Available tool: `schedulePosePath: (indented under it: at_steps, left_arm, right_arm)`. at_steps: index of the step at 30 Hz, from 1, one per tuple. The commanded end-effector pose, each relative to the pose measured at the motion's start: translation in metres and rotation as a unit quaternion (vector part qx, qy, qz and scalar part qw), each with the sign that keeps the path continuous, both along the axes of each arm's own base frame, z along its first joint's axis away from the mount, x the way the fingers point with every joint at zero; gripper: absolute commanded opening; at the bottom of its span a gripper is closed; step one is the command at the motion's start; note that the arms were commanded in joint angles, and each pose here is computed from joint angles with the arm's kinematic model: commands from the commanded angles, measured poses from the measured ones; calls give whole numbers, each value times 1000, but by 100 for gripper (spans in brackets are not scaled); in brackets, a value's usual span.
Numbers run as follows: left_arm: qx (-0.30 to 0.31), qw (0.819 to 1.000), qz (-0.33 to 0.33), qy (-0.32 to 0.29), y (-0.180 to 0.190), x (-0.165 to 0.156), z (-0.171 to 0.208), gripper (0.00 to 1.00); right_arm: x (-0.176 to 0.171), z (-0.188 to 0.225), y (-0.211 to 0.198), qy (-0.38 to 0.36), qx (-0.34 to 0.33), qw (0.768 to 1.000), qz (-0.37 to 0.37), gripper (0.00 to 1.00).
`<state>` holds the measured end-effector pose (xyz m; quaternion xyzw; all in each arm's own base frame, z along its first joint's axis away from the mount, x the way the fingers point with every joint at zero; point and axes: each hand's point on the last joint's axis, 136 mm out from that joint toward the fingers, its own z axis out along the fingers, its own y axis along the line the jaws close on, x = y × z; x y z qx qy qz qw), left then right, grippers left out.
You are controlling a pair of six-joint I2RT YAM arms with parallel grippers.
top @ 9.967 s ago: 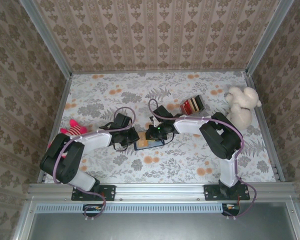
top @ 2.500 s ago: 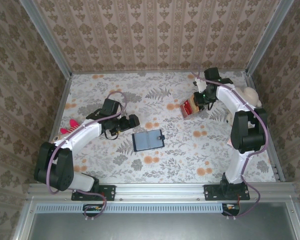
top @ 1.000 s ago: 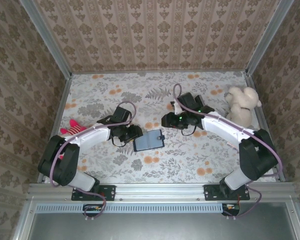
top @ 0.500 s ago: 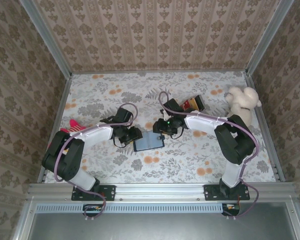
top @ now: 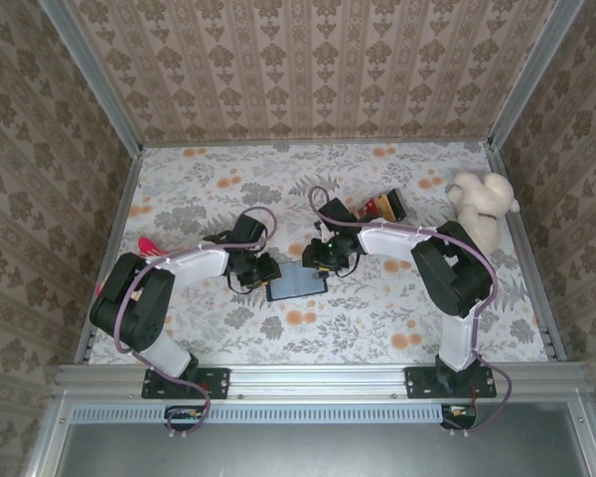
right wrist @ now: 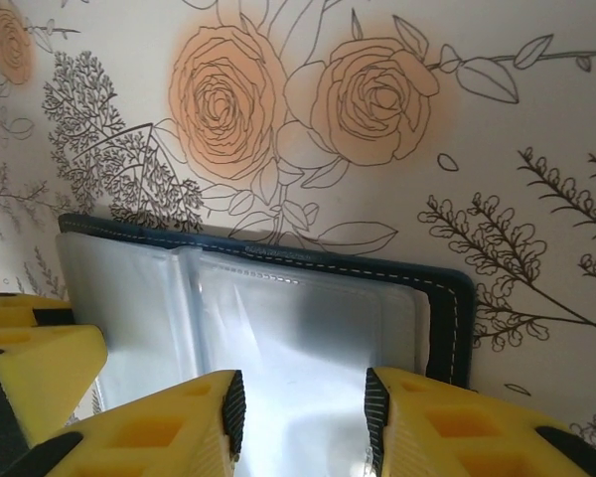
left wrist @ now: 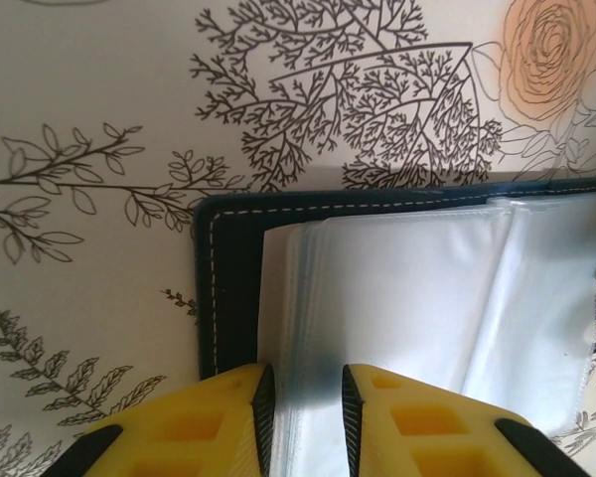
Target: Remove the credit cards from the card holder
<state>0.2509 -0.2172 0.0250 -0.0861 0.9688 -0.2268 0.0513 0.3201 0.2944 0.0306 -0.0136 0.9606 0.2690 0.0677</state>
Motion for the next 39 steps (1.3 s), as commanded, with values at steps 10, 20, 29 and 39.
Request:
schedulePosePath:
  at_steps: [10, 20, 29, 39]
  left_arm:
    - [-22, 999, -23, -20, -13, 5, 22, 14]
    - [-91, 994, -35, -39, -33, 6, 46, 4]
    - [-118, 991, -46, -32, -49, 8, 40, 0]
    - [-115, 991, -66, -17, -63, 6, 26, 0]
  right_arm:
    - [-7, -16, -1, 22, -20, 1000, -2, 34]
    - [-9, -20, -1, 29, -22, 999, -3, 29]
    - [-10, -21, 0, 30, -19, 999, -3, 27]
    - [-11, -21, 1, 32, -15, 999, -3, 27]
